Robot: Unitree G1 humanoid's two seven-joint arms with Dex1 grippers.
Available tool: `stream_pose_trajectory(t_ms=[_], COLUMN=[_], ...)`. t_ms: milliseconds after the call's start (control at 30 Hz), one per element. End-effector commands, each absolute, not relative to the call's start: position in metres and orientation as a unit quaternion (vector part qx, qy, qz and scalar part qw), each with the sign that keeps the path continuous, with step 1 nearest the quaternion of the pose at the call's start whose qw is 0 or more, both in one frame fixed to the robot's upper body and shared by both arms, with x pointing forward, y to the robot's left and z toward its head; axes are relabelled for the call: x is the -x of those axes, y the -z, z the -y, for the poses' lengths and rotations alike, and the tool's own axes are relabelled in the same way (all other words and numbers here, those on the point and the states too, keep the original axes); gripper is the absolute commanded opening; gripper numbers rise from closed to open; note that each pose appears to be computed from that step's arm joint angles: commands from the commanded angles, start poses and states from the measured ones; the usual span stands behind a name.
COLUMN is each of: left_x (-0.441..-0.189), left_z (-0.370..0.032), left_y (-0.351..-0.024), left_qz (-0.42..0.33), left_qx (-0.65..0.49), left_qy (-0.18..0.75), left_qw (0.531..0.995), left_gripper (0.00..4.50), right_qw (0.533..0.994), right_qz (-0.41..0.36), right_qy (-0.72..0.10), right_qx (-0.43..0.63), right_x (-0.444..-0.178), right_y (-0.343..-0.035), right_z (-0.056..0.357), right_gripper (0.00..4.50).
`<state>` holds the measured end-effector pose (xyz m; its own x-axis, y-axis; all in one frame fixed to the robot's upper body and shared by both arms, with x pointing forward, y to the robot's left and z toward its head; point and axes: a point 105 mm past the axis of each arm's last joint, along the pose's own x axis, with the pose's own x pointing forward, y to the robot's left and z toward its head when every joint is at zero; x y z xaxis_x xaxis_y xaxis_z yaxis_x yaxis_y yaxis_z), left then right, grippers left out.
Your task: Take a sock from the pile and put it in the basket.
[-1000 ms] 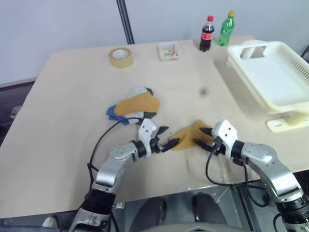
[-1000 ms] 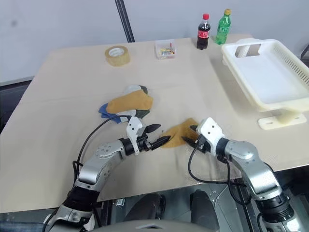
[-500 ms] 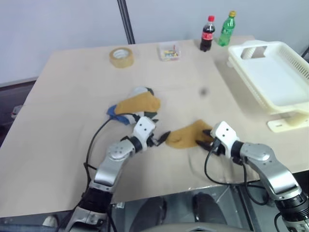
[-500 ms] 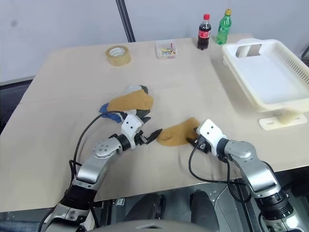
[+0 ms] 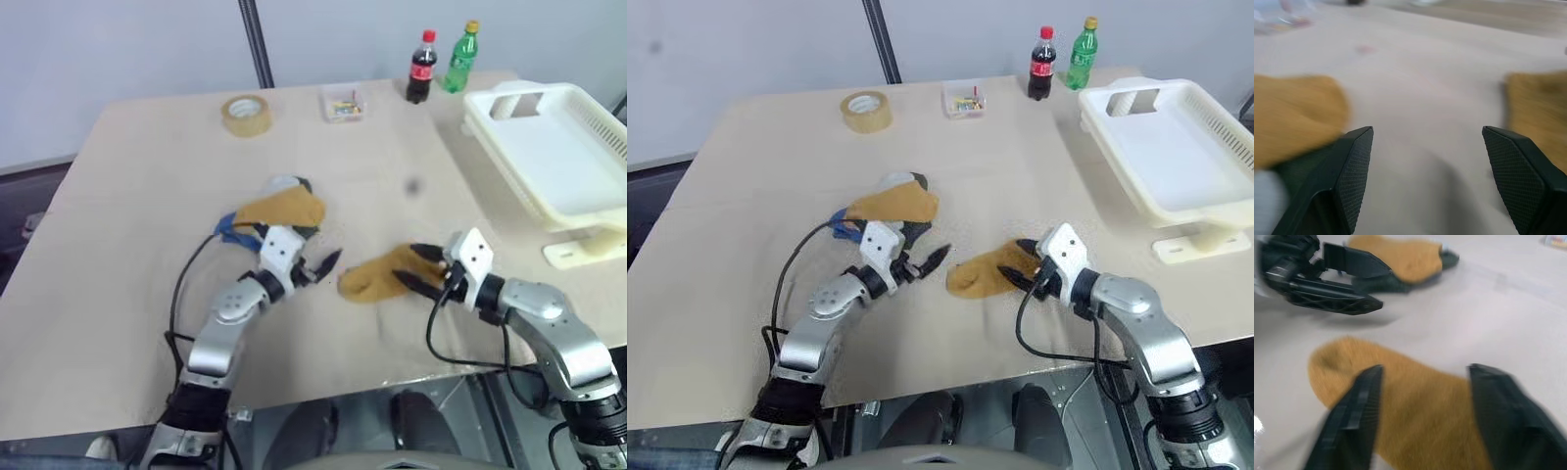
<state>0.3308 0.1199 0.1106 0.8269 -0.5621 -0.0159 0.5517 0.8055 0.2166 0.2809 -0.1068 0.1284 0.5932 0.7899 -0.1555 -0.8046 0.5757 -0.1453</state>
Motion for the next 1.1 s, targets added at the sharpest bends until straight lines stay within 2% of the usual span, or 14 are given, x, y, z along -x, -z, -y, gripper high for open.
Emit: stream_pose_trajectory(t_ms=[33,67,367,533,733,800,833,933,967,1000,1033,1100], left_x=[-0.347,-0.351,-0.384,-0.380,-0.374,-0.373,-0.372,-0.370,-0.370,-0.371,-0.372,-0.374], left_z=[-0.139,-0.142,-0.149,-0.126,-0.135,-0.137,-0.134,-0.124,-0.122,-0.120,-0.120,-0.121], left_y=[-0.134,-0.135,-0.123,-0.132,-0.124,-0.122,-0.122,-0.123,-0.123,-0.123,-0.123,-0.121], left_qz=[0.069,0.071,0.053,0.084,0.074,0.071,0.071,0.080,0.083,0.084,0.084,0.084], left_qx=[-0.151,-0.166,-0.261,-0.251,-0.246,-0.245,-0.245,-0.266,-0.272,-0.278,-0.284,-0.292], left_qy=[0.225,0.212,0.197,0.249,0.232,0.226,0.230,0.247,0.249,0.248,0.245,0.237], left_qw=[0.960,0.961,0.944,0.932,0.938,0.940,0.939,0.928,0.926,0.924,0.923,0.923], left_gripper=[3.80,3.80,3.80,3.80,3.80,3.26,3.13,1.59,1.28,0.66,0.26,0.26], right_qw=[0.879,0.880,0.886,0.885,0.887,0.887,0.887,0.885,0.885,0.885,0.885,0.885], right_qz=[-0.007,-0.007,0.001,-0.003,-0.004,-0.005,-0.005,-0.006,-0.006,-0.006,-0.006,-0.005], right_qy=[-0.465,-0.463,-0.449,-0.451,-0.445,-0.446,-0.447,-0.449,-0.450,-0.450,-0.450,-0.450], right_qx=[0.103,0.104,0.116,0.118,0.120,0.119,0.119,0.119,0.119,0.119,0.119,0.121], right_x=[-0.277,-0.278,-0.291,-0.288,-0.287,-0.286,-0.286,-0.286,-0.287,-0.287,-0.287,-0.288], right_y=[-0.147,-0.146,-0.148,-0.144,-0.141,-0.140,-0.139,-0.138,-0.138,-0.138,-0.139,-0.139], right_z=[0.106,0.107,0.109,0.107,0.107,0.106,0.106,0.104,0.104,0.104,0.104,0.104], right_gripper=[4.30,4.44,4.44,4.44,4.44,4.50,4.50,4.50,4.50,4.50,4.50,4.50])
